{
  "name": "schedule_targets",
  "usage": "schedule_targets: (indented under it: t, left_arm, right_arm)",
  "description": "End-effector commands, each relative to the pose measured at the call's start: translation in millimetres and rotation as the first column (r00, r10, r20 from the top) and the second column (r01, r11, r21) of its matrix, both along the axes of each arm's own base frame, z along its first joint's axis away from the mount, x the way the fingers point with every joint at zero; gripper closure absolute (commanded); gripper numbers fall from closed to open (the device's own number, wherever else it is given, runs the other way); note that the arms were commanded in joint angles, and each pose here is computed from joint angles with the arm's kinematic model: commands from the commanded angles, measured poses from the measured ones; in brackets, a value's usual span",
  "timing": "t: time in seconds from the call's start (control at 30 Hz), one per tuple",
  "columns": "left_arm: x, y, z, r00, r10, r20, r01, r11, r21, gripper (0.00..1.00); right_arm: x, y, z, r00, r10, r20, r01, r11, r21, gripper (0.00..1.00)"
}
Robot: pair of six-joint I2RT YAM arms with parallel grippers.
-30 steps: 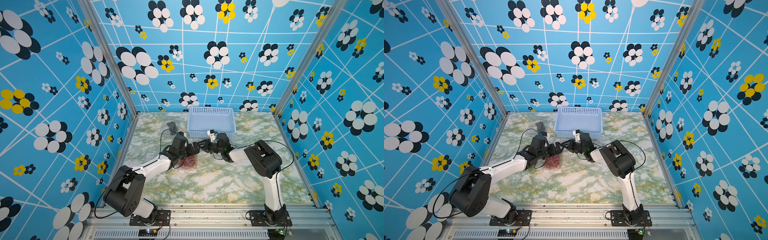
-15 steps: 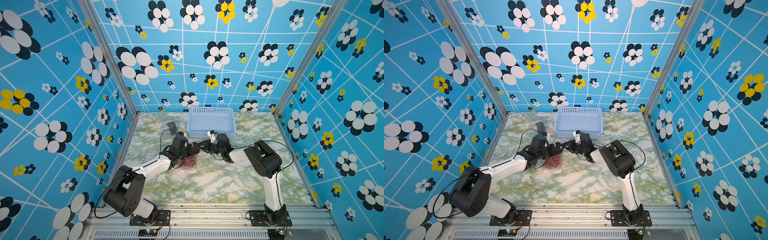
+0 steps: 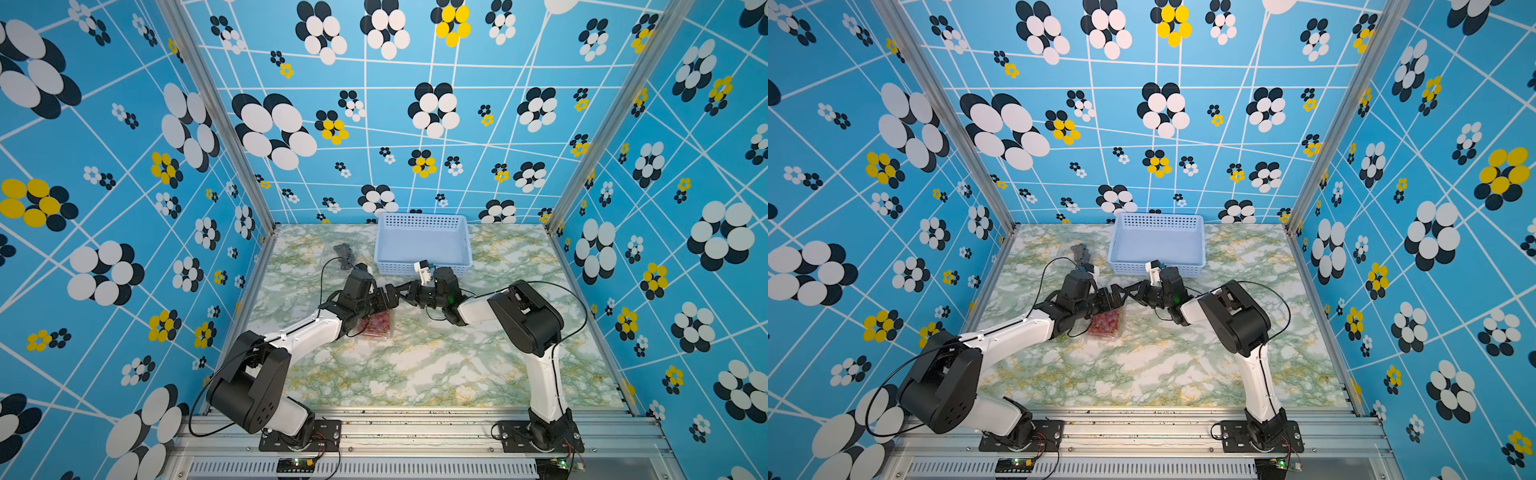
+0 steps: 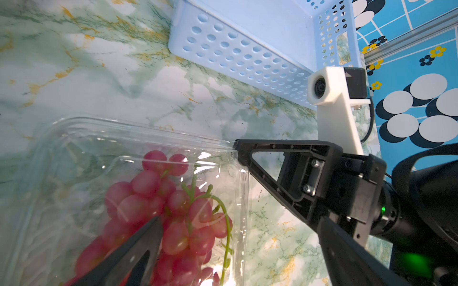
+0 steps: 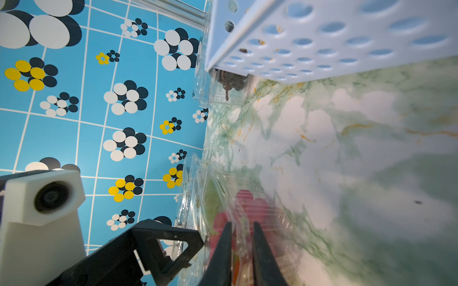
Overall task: Pack grapes into containers
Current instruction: Close the packing box at the center of the board.
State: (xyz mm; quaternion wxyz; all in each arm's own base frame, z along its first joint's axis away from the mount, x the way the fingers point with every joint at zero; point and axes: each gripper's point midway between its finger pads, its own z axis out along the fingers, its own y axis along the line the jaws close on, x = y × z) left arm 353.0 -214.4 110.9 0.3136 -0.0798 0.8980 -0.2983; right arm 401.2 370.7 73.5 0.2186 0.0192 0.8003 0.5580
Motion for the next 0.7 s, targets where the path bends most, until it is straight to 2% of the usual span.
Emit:
schedule_targets:
  t: [0.0,0.47,0.63,0.67]
  left_arm:
    - [-14,9,-22,0.997,-0.003,-0.076,0.008,0.998,0.067,0.01]
    - [-14,14,-24,0.997,0.005,-0.076,0.001,0.998,0.068,0.01]
    - [-10,15,-7,0.999,-0.014,-0.041,0.017,0.997,0.081,0.01]
    - [-8,15,1,1.0,-0.019,-0.021,0.021,0.996,0.086,0.01]
  right_arm:
    - [-8,7,-28,0.999,0.031,-0.039,-0.033,0.998,-0.047,0.84]
    - [-12,11,-34,0.998,0.042,-0.038,-0.044,0.997,-0.067,0.92]
    - [-5,8,-25,1.0,0.018,-0.018,-0.02,0.997,-0.081,0.85]
    - [-1,5,-6,1.0,0.005,0.011,-0.004,0.997,-0.074,0.82]
